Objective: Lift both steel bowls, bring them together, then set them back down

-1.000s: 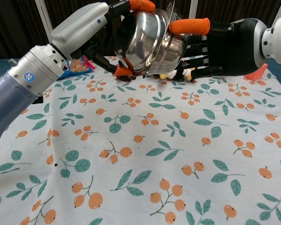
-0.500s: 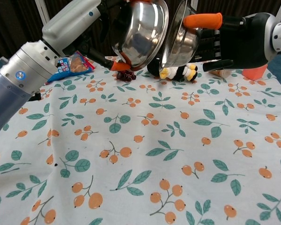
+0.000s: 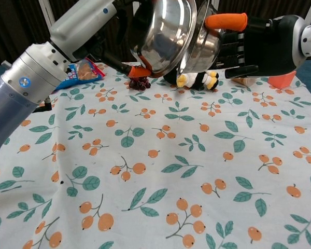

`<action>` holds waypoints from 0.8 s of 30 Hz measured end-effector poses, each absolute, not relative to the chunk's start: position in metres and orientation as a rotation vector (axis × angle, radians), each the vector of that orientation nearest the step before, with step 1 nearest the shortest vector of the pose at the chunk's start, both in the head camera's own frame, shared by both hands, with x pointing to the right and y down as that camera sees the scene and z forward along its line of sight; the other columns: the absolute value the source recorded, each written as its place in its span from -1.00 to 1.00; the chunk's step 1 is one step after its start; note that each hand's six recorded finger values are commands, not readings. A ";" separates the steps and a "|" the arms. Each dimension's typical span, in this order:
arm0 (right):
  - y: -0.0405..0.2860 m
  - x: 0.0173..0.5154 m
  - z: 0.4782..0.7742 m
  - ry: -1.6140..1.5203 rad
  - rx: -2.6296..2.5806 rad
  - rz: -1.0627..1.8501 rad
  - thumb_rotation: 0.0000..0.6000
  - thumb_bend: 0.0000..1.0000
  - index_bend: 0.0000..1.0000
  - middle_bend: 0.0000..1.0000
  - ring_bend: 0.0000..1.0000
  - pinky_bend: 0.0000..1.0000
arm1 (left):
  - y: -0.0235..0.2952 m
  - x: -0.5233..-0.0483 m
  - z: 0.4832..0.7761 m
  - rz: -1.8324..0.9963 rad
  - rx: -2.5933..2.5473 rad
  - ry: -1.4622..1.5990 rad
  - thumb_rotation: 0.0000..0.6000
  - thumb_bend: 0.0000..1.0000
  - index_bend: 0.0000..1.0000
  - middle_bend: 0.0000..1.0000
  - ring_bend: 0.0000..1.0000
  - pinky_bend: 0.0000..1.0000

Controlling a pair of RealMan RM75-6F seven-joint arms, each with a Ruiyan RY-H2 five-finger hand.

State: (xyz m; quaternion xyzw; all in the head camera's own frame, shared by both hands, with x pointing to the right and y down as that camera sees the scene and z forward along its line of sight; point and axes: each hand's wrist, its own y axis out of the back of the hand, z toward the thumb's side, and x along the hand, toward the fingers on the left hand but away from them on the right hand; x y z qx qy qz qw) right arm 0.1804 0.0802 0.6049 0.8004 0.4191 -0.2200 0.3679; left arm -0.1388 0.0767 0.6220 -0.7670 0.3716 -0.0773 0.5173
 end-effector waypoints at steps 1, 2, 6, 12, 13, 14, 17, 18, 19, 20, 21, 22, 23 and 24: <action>0.082 0.178 0.603 1.067 2.058 -0.560 1.00 -0.29 0.64 0.48 0.56 0.97 | 0.077 -0.136 0.623 -0.187 -1.845 0.888 1.00 -0.14 0.11 0.46 0.11 0.32; 0.083 0.175 0.602 1.056 2.061 -0.555 1.00 -0.29 0.64 0.48 0.56 0.97 | 0.077 -0.134 0.624 -0.189 -1.849 0.885 1.00 -0.14 0.11 0.46 0.11 0.32; 0.094 0.161 0.594 0.996 2.071 -0.535 1.00 -0.29 0.64 0.48 0.56 0.97 | 0.078 -0.123 0.626 -0.178 -1.862 0.875 1.00 -0.14 0.08 0.46 0.11 0.32; 0.109 0.146 0.581 0.917 2.085 -0.509 1.00 -0.29 0.64 0.48 0.56 0.97 | 0.081 -0.117 0.620 -0.125 -1.868 0.899 1.00 -0.13 0.09 0.47 0.11 0.32; 0.110 0.146 0.579 0.914 2.090 -0.507 1.00 -0.29 0.64 0.48 0.56 0.97 | 0.081 -0.118 0.618 -0.117 -1.866 0.903 1.00 -0.13 0.10 0.47 0.11 0.32; 0.110 0.147 0.579 0.915 2.092 -0.507 1.00 -0.29 0.64 0.48 0.56 0.97 | 0.081 -0.118 0.617 -0.109 -1.863 0.907 1.00 -0.13 0.10 0.47 0.11 0.32; 0.108 0.151 0.578 0.928 2.095 -0.506 1.00 -0.29 0.64 0.48 0.56 0.97 | 0.083 -0.121 0.612 -0.078 -1.853 0.921 1.00 -0.13 0.10 0.47 0.11 0.32; 0.107 0.153 0.578 0.935 2.095 -0.506 1.00 -0.29 0.64 0.48 0.56 0.97 | 0.083 -0.122 0.610 -0.066 -1.851 0.926 1.00 -0.13 0.10 0.47 0.11 0.32; 0.105 0.155 0.578 0.945 2.095 -0.507 1.00 -0.29 0.64 0.48 0.56 0.97 | 0.084 -0.123 0.608 -0.059 -1.849 0.928 1.00 -0.13 0.10 0.47 0.11 0.32; 0.104 0.157 0.579 0.953 2.094 -0.509 1.00 -0.29 0.64 0.48 0.56 0.97 | 0.084 -0.125 0.607 -0.053 -1.846 0.928 1.00 -0.13 0.10 0.47 0.11 0.32; 0.102 0.160 0.580 0.963 2.094 -0.513 1.00 -0.29 0.64 0.48 0.56 0.97 | 0.085 -0.126 0.606 -0.050 -1.843 0.927 1.00 -0.13 0.10 0.47 0.11 0.32; 0.100 0.165 0.581 0.979 2.093 -0.519 1.00 -0.29 0.64 0.48 0.56 0.97 | 0.085 -0.128 0.605 -0.049 -1.842 0.926 1.00 -0.13 0.10 0.47 0.11 0.32; 0.097 0.169 0.582 0.993 2.090 -0.523 1.00 -0.29 0.64 0.48 0.56 0.97 | 0.085 -0.129 0.605 -0.048 -1.843 0.926 1.00 -0.13 0.10 0.47 0.11 0.32; 0.095 0.173 0.584 1.009 2.087 -0.527 1.00 -0.29 0.64 0.48 0.56 0.97 | 0.085 -0.131 0.604 -0.048 -1.845 0.926 1.00 -0.13 0.10 0.47 0.11 0.32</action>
